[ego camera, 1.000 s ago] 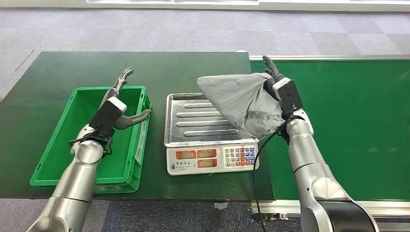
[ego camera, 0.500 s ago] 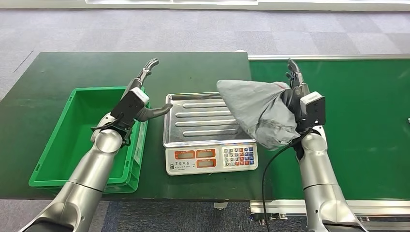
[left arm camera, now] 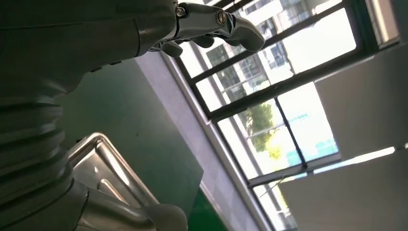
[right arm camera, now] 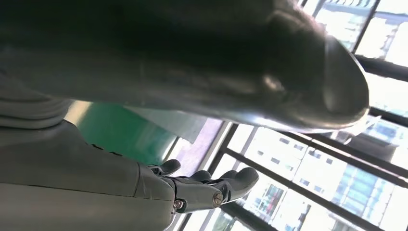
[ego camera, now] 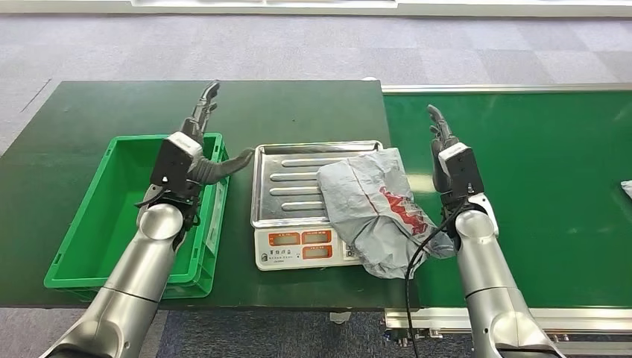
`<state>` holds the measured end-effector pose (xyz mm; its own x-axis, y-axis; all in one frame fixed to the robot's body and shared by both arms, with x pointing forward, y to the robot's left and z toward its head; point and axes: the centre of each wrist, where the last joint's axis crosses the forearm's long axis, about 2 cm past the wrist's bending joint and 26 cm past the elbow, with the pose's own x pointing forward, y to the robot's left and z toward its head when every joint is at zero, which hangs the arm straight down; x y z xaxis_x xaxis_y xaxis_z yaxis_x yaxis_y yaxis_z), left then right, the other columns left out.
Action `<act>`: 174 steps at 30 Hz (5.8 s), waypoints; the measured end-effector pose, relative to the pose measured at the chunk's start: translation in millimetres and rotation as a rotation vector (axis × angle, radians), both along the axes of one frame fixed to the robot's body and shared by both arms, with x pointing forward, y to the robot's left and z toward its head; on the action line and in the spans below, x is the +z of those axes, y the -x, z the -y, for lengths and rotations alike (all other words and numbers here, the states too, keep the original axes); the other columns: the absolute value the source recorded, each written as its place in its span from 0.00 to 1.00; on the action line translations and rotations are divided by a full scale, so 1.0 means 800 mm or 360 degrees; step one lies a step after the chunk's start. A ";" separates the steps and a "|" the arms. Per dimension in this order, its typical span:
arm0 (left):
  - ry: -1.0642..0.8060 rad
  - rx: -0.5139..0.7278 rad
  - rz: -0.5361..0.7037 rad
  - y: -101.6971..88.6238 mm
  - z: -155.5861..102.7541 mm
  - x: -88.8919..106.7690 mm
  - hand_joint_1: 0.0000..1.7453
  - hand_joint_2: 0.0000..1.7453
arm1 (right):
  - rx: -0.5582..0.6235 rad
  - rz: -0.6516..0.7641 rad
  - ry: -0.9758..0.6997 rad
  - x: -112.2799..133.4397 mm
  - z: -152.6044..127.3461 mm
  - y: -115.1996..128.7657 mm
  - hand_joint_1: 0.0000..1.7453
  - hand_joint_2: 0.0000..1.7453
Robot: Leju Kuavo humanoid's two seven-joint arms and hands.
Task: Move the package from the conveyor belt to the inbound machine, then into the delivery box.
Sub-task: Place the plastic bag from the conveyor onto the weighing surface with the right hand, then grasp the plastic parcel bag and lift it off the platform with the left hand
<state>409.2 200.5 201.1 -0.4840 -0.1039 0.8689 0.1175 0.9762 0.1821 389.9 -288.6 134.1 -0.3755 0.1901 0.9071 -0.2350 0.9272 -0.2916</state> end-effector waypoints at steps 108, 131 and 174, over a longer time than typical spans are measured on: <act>-0.0883 0.0036 -0.0299 0.087 0.233 -0.061 1.00 1.00 | -0.0962 0.1169 -0.0673 0.102 -0.087 0.153 0.00 0.00; -0.0585 -0.0439 -0.0494 0.099 0.256 -0.051 0.00 1.00 | -0.0900 0.1117 -0.0677 0.095 -0.088 0.146 0.00 0.00; -0.0918 -0.0283 -0.0366 0.134 0.267 -0.075 1.00 1.00 | -0.0797 0.1117 -0.0728 0.103 -0.097 0.141 0.00 0.00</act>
<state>302.2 -12.9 141.5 -0.3450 -0.5206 0.7810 0.3667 0.6912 0.6227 277.0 -211.3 216.3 -0.8303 0.1601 0.5338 0.3069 0.9308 0.1983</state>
